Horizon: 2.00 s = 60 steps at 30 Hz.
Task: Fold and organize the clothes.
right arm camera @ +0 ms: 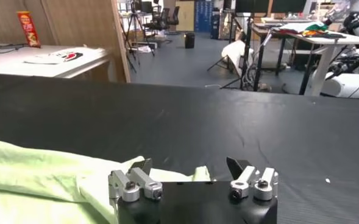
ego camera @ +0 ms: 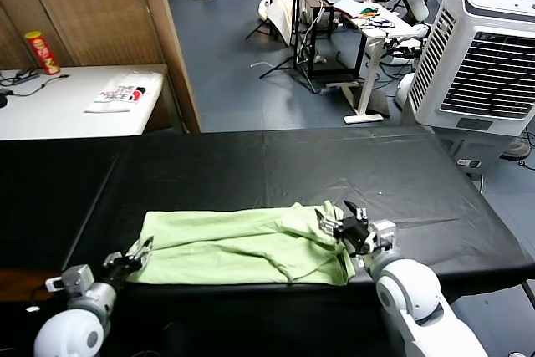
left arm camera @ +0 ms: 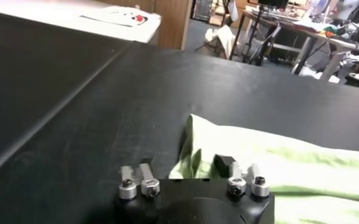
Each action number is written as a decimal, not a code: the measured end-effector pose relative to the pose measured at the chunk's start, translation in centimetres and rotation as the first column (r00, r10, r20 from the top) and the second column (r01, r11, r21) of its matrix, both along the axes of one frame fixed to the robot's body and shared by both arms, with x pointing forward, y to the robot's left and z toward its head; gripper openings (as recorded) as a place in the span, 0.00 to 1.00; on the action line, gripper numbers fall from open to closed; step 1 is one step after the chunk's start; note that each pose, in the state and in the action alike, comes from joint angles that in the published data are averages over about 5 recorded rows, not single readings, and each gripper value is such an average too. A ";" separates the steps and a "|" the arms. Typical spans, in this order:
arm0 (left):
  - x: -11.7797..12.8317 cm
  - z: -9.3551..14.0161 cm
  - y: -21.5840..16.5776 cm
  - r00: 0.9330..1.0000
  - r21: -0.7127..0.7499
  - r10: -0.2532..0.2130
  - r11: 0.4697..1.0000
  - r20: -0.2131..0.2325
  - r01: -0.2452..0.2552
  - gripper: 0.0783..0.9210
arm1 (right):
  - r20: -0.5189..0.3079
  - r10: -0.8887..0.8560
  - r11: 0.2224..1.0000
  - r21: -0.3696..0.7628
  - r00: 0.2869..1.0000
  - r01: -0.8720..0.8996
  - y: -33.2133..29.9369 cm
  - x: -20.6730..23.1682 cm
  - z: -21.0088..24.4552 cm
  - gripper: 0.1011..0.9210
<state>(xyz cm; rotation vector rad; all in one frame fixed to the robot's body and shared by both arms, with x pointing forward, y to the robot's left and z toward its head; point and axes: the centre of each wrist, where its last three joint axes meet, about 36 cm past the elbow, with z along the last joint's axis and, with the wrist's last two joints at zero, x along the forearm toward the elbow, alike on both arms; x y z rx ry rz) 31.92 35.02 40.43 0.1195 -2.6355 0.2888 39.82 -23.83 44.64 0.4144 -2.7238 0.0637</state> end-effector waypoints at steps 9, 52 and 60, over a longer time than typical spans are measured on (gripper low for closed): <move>-0.1 -0.5 -0.2 1.000 -0.021 -0.002 1.000 -0.004 0.001 0.24 | -0.003 0.004 1.000 0.001 1.000 -0.004 0.1 0.0 -0.1 0.85; -0.1 6.9 -1.3 0.997 0.032 0.045 0.998 0.061 -0.047 0.10 | 0.043 -0.074 0.995 -0.060 0.996 0.076 -0.6 -2.3 -1.4 0.85; 0.0 7.2 -8.6 0.997 -0.190 -0.009 0.981 0.073 0.022 0.10 | 0.041 -0.103 0.992 -0.075 0.994 0.106 -0.9 -3.3 -1.9 0.85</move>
